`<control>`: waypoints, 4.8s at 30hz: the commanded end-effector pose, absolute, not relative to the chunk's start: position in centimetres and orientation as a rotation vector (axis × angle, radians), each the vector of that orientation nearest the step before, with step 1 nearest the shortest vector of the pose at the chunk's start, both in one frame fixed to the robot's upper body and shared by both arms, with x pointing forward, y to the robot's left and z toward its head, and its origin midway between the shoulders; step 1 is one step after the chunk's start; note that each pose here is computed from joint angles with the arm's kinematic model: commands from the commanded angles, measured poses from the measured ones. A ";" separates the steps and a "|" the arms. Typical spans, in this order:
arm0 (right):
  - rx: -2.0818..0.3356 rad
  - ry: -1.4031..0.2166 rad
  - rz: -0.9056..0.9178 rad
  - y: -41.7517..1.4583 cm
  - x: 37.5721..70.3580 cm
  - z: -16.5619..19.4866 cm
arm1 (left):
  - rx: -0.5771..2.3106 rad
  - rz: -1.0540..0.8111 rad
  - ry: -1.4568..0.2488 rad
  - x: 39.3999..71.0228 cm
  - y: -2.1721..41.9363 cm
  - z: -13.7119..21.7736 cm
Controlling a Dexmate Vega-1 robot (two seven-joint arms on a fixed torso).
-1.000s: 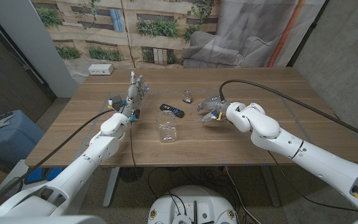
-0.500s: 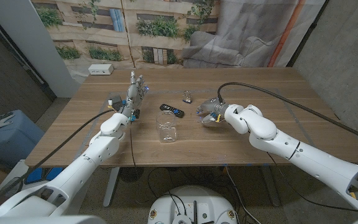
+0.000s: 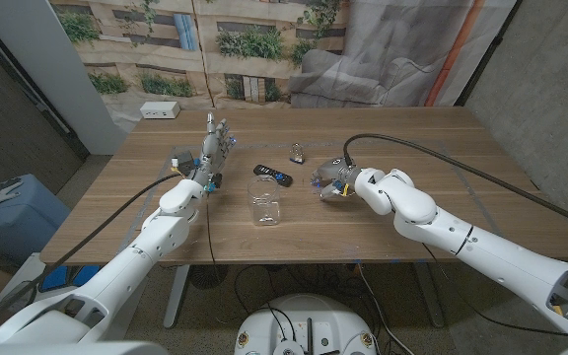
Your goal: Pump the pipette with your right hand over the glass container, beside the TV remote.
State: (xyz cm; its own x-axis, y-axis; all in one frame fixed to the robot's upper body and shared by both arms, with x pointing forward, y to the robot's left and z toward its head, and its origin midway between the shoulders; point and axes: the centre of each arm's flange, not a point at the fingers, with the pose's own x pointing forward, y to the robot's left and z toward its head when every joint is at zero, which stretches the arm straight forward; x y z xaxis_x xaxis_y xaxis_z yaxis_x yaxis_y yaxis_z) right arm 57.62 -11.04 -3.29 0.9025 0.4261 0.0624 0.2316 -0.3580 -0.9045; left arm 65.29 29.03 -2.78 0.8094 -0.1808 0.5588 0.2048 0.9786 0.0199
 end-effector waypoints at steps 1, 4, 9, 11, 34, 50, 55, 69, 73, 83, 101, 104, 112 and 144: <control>-1.956 -0.493 0.203 -10.9 57.7 -3.8 | -0.042 -0.207 -0.593 65.3 29.0 -2.8; -1.956 -0.492 0.197 -10.9 57.7 -3.9 | -0.042 -0.207 -0.593 65.3 29.0 -2.8; -1.955 -0.481 0.199 -11.0 57.9 -4.1 | -0.042 -0.207 -0.593 65.3 29.0 -2.8; -1.952 -0.491 0.196 -11.0 57.9 -4.2 | -0.042 -0.207 -0.593 65.3 29.0 -2.8; -1.934 -0.545 0.167 -10.7 58.4 -4.3 | -0.042 -0.207 -0.593 65.3 29.0 -2.8; -1.902 -0.597 0.139 -11.0 58.6 -4.8 | -0.042 -0.207 -0.593 65.3 29.0 -2.8; -1.899 -0.605 0.130 -11.2 58.8 -4.9 | -0.042 -0.207 -0.593 65.3 29.0 -2.8; -1.903 -0.616 0.122 -11.2 59.2 -4.8 | -0.042 -0.207 -0.593 65.3 29.0 -2.8; -1.904 -0.617 0.121 -11.3 59.3 -4.8 | -0.042 -0.207 -0.593 65.3 29.0 -2.8; -1.907 -0.639 0.119 -11.4 59.3 -4.8 | -0.042 -0.207 -0.593 65.3 29.0 -2.8; -1.913 -0.666 0.121 -11.7 59.4 -4.3 | -0.042 -0.207 -0.593 65.3 29.0 -2.8; -1.912 -0.675 0.120 -11.8 59.2 -4.1 | -0.042 -0.207 -0.593 65.3 29.0 -2.8; -1.897 -0.690 0.111 -12.0 58.6 -3.6 | -0.042 -0.207 -0.593 65.3 29.0 -2.8; -1.598 -0.722 0.139 -13.8 55.2 -0.1 | -0.042 -0.207 -0.593 65.3 29.0 -2.8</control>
State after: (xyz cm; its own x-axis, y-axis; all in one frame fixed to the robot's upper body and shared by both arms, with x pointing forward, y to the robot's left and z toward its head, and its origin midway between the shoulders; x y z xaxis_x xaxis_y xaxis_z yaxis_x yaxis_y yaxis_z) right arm 56.14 -13.03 -1.15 0.7961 0.5246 0.3018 0.4091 -0.0989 -0.9071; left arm 65.28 28.98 -2.78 0.8092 -0.1814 0.5589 0.2054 0.9785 0.0201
